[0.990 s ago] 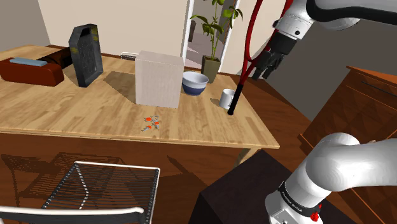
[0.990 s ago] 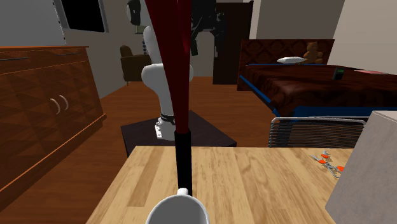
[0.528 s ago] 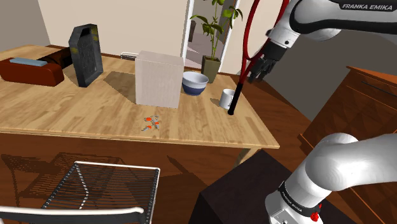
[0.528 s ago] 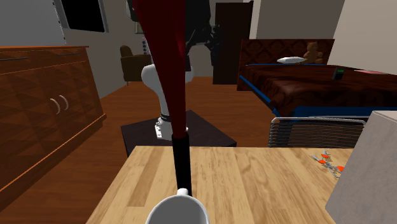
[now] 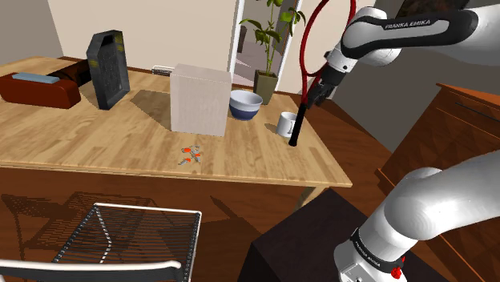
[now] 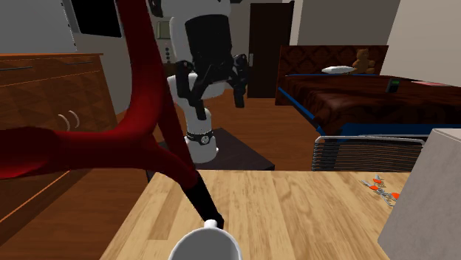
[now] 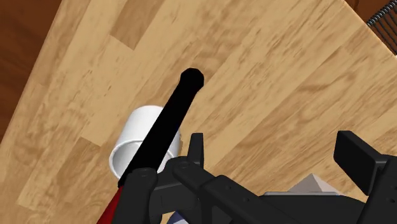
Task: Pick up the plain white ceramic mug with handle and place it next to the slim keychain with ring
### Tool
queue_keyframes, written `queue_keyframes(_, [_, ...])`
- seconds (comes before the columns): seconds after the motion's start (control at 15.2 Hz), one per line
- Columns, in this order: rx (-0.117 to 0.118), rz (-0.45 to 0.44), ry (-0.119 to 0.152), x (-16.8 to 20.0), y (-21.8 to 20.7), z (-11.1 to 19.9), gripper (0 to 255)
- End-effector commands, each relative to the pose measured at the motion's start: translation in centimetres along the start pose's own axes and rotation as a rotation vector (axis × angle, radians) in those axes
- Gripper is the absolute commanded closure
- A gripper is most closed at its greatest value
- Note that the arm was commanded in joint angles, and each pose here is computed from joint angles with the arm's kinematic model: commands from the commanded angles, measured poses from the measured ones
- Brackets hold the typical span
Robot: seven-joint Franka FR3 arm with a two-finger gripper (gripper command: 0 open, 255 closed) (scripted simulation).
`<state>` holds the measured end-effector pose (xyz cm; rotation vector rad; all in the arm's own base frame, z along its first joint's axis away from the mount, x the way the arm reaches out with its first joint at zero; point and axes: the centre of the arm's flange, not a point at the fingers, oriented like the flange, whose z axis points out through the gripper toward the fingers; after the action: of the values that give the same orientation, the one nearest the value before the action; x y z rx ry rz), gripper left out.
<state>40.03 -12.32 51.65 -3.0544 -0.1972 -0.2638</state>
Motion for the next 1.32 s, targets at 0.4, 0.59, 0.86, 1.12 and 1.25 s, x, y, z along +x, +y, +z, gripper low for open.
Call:
queue_keyframes(0.4, [-0.006,-0.028,0.014,4.2,7.6,6.0,0])
queue_keyframes(0.59, [-0.008,-0.037,0.019,5.9,10.4,8.1,0])
queue_keyframes(0.86, [-0.01,-0.051,0.026,8.1,14.2,10.9,0])
queue_keyframes(1.12, [-0.013,-0.064,0.033,10.4,17.9,13.7,0])
queue_keyframes(1.25, [-0.013,-0.066,0.034,10.8,18.5,14.7,0])
